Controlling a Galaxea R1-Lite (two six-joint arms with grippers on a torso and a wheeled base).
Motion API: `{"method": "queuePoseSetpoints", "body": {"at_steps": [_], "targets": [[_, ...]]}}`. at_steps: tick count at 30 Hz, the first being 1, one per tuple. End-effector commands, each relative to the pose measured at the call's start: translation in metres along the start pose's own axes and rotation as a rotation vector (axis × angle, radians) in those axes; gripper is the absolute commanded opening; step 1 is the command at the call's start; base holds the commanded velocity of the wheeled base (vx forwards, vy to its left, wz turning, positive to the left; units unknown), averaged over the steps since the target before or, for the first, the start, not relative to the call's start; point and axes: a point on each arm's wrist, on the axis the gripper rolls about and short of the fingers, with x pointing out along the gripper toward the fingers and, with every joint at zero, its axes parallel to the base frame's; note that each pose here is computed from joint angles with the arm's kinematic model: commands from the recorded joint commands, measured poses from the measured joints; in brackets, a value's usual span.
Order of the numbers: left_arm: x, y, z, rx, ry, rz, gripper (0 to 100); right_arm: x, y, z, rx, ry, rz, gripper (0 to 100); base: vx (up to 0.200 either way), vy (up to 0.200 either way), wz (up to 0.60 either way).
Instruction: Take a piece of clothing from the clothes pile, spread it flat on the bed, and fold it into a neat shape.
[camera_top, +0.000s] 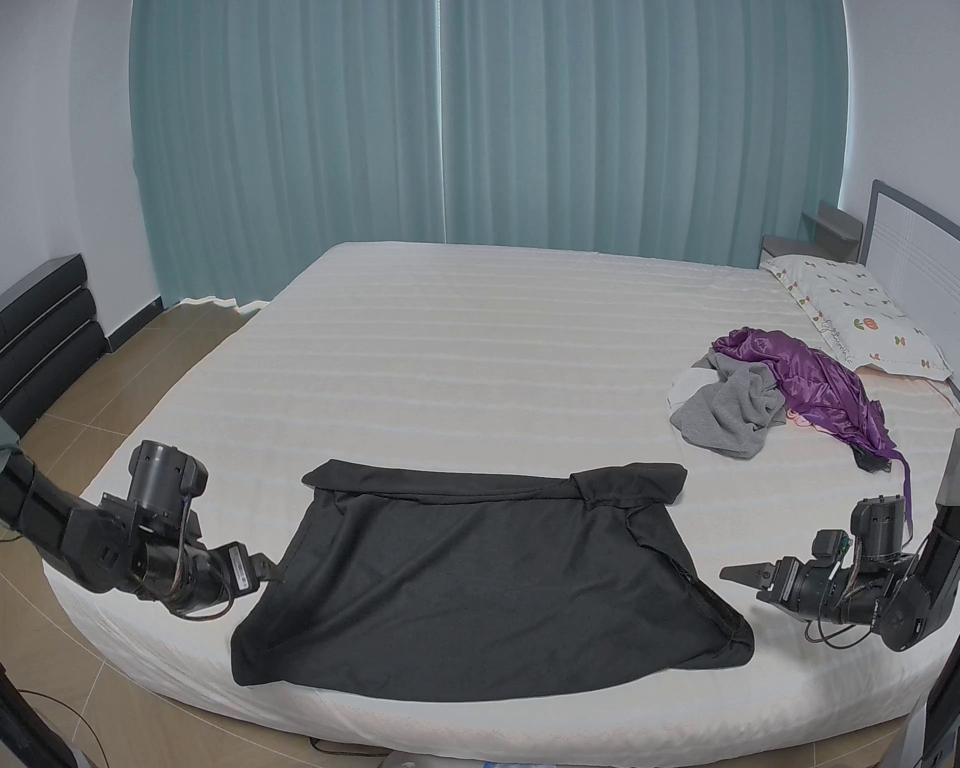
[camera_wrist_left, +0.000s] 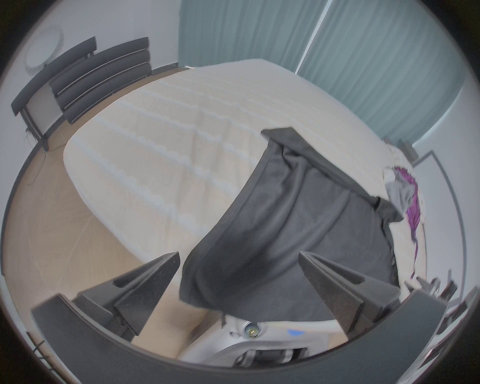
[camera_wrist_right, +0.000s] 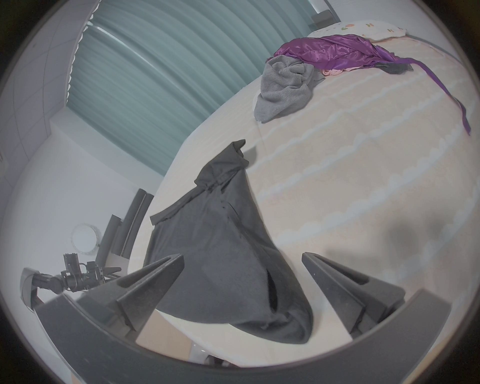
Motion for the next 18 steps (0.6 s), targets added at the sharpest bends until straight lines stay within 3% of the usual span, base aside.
{"method": "queuePoseSetpoints", "body": {"at_steps": [1, 5, 9, 18], "targets": [[0.029, -0.017, 0.039, -0.107, -0.037, -0.059, 100, 0.018, 0.017, 0.012, 0.038, -0.029, 0.058, 100, 0.000, 0.000, 0.00], [0.063, -0.030, 0.058, -0.131, -0.032, -0.074, 100, 0.020, 0.025, 0.010, 0.098, -0.023, 0.085, 100, 0.000, 0.000, 0.00], [0.099, -0.050, 0.083, -0.214, -0.042, -0.122, 100, 0.021, 0.026, 0.010, 0.164, -0.053, 0.069, 100, 0.000, 0.000, 0.00], [0.157, -0.074, 0.094, -0.208, -0.044, -0.148, 100, 0.022, 0.020, 0.008, 0.184, -0.050, 0.041, 100, 0.000, 0.000, 0.00]]}}
